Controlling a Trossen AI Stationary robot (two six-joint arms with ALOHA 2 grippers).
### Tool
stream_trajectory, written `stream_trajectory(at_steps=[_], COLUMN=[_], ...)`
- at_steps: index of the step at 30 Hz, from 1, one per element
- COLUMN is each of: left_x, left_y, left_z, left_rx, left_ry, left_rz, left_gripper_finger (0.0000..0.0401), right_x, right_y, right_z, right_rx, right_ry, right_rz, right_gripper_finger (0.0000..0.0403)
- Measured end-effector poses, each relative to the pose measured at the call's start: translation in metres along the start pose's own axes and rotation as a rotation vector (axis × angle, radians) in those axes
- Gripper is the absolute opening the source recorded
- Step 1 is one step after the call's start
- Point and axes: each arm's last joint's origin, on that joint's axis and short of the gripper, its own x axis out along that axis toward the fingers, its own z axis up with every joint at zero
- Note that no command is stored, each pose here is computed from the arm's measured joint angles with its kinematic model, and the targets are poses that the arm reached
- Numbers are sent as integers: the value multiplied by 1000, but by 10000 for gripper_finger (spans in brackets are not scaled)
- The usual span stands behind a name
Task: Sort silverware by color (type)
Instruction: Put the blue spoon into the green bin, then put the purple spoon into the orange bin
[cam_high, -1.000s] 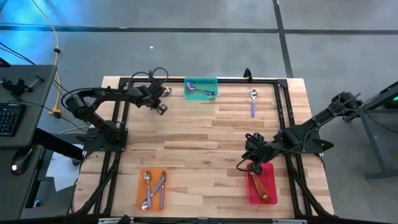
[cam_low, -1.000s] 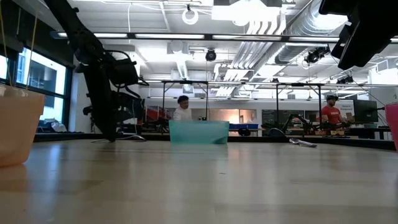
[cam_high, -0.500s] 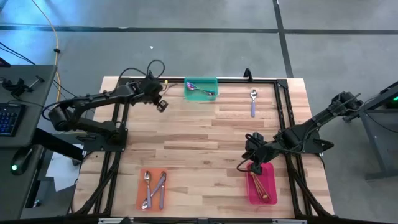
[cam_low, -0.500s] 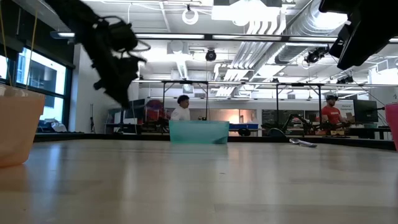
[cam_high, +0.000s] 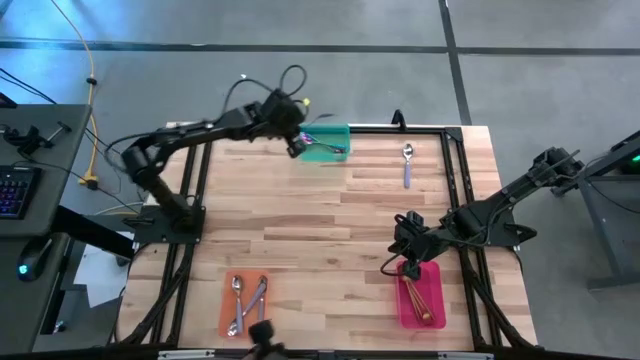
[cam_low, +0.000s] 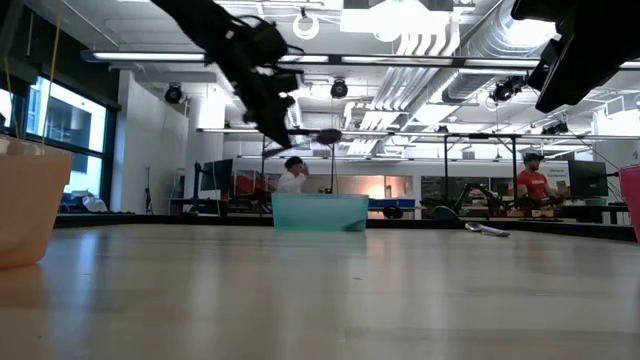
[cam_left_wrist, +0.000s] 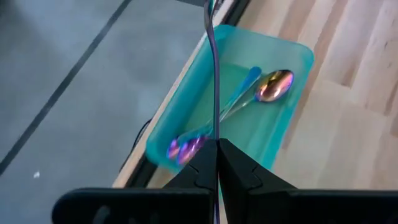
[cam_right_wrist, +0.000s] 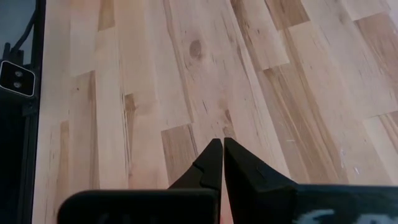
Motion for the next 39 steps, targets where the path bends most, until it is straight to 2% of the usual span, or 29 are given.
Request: stream_trajectory(at_steps=[4,9,14,18,24,28,33,36,39], left_x=[37,74,94,98,81,63,32,10,-10], left_y=[-2,-8,-12,-14,-15,-23,-36,-46,-55], left_z=[10,4,-7,-9,0,-2,-18,-34,-51], left_rx=[65,101,83,48,45,19,-86,-146,-179], left_ry=[47,106,165,175,139,53,-151,-253,-352], left_rz=[-24,-86,-99,-93,-91,-95,-184,-224,-251], left_gripper_finger=[1,1,0,7,41,30,4,6,4], right_x=[0,0,0,0,0,1,1,1,-3], right_y=[0,0,0,1,-10,-33,-77,-110,-143], right_z=[0,0,0,2,6,10,19,28,36], right_rx=[2,3,3,10,123,250,443,578,660], right_ry=[0,-1,-2,-26,-153,-215,-223,-183,-154], right_rz=[0,0,1,-1,-198,-415,-671,-740,-791], right_gripper_finger=[0,0,0,0,12,49,109,135,147])
